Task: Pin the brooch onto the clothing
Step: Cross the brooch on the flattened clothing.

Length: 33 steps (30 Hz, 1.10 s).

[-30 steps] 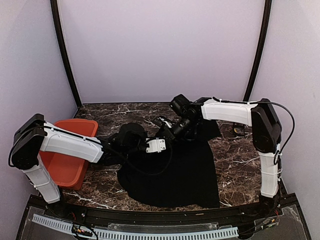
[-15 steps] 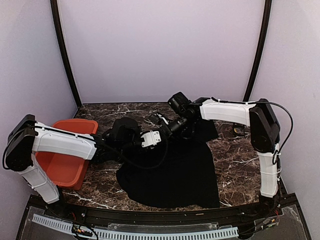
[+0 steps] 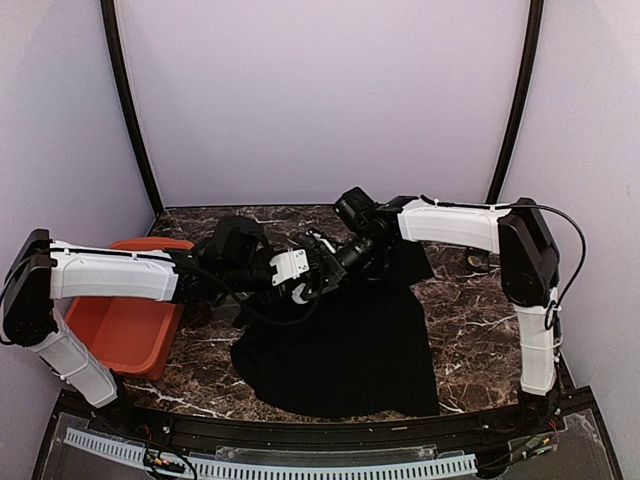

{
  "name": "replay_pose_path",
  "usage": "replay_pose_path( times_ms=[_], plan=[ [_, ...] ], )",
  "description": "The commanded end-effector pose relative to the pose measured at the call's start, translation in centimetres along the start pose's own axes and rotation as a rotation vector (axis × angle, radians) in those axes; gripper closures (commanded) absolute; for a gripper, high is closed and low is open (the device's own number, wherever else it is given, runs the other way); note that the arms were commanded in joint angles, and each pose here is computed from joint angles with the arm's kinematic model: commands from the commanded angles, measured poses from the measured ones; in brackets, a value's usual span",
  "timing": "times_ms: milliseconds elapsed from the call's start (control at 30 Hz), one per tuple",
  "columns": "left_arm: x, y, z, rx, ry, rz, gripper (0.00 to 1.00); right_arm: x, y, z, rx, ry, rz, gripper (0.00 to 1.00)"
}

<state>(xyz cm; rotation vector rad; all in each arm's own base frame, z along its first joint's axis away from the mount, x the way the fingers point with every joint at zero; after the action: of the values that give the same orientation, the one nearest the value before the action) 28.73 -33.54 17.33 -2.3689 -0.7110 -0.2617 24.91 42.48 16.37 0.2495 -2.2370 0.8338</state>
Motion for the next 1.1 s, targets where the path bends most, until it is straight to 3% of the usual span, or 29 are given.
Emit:
replay_pose_path(
  times_ms=[0,300,633,1067],
  plan=[
    [-0.4,-1.0,-2.8,-0.088,-0.076,0.117,0.99,4.0,0.1,-1.2,-0.007,-0.16,-0.075,1.0],
    [-1.2,-0.9,-2.5,-0.072,-0.11,0.187,0.99,3.1,-0.3,-1.6,-0.009,-0.155,-0.01,1.0],
    [-1.6,-1.0,-2.7,-0.075,-0.116,0.224,0.99,1.0,-3.4,-3.4,-0.155,0.082,-0.022,1.0],
    [-2.2,-1.3,-2.8,-0.082,-0.127,0.27,0.99,1.4,-1.7,-4.2,-0.137,0.335,-0.086,1.0]
  ],
)
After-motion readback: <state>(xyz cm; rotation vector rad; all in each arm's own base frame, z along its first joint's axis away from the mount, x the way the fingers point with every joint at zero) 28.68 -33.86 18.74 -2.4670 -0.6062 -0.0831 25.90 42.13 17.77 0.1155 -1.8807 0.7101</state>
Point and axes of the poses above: each gripper's point midway between its finger pads, its own y axis out along the fingers, its own x axis along the line the jaws close on, z = x × y, the point moved 2 cm from there along -y, back along the fingers, and after that the axes turned 15 degrees about -y, right-handed, at the moved point
